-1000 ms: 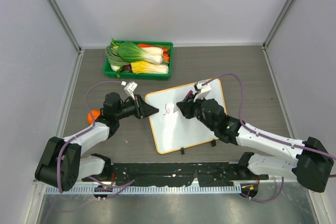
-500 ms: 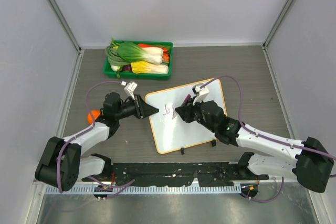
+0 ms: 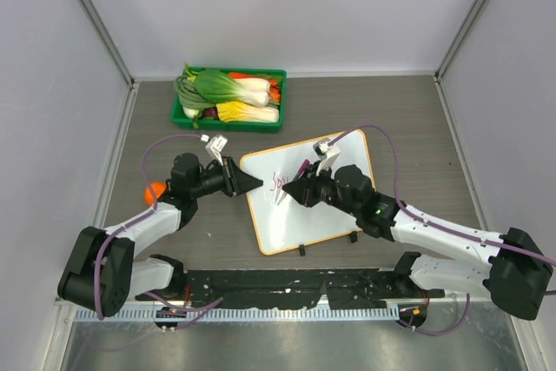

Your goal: Write a sentence on the whiteboard

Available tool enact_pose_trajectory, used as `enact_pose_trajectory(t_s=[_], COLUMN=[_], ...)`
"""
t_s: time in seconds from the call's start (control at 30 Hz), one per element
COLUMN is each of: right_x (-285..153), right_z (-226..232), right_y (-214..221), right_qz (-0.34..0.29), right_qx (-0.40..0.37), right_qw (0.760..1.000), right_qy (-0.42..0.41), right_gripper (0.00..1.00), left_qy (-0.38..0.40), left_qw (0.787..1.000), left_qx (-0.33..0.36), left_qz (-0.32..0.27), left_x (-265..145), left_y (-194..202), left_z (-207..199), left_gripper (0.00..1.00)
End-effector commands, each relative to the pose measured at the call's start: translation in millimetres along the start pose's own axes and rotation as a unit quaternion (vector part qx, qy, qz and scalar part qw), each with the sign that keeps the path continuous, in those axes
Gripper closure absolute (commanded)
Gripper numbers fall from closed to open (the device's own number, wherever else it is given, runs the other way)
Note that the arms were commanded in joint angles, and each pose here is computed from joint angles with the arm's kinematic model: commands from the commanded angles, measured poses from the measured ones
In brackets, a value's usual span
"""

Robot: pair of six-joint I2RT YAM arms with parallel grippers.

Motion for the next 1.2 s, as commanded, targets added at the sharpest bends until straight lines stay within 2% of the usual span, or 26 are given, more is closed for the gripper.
enact_pose_trajectory(t_s=[0.0,0.37,0.63,1.17], right_x=[0.9,-13.0,-22.5,-18.9], right_z=[17.0,-35.6,-33.6,-59.9], right_y=[-46.1,-82.7,-86.8,-79.1], right_qz=[-0.062,-0.113,-0.128,-0.132], right_qx=[0.012,0.017,0.015,0.003], right_qw=[0.997,0.992,0.991,0.985], right_qy=[-0.037,0.044,0.036,0.111], right_gripper=[0.99,0.99,0.99,1.0], left_qy=[-0.082,-0.081,-0.083,-0.083], left_qw=[0.996,0.996,0.996,0.996], left_qx=[0.043,0.043,0.043,0.041], left_qz=[0.01,0.01,0.009,0.01], left_x=[-2.9,-3.3,-3.0,-2.3], left_y=[16.8,16.6,16.1,16.3], left_z=[36.8,36.7,37.1,38.0], left_gripper=[1.0,1.0,1.0,1.0])
Point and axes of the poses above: each gripper's point midway between its finger pads, its own x axis out along the fingers, its own z axis along the line the jaws close on, y = z × x, the point moved 4 cm from there along -x, back along the fingers, and after that the axes turned 2 degrees about -x, right-handed, at the moved point
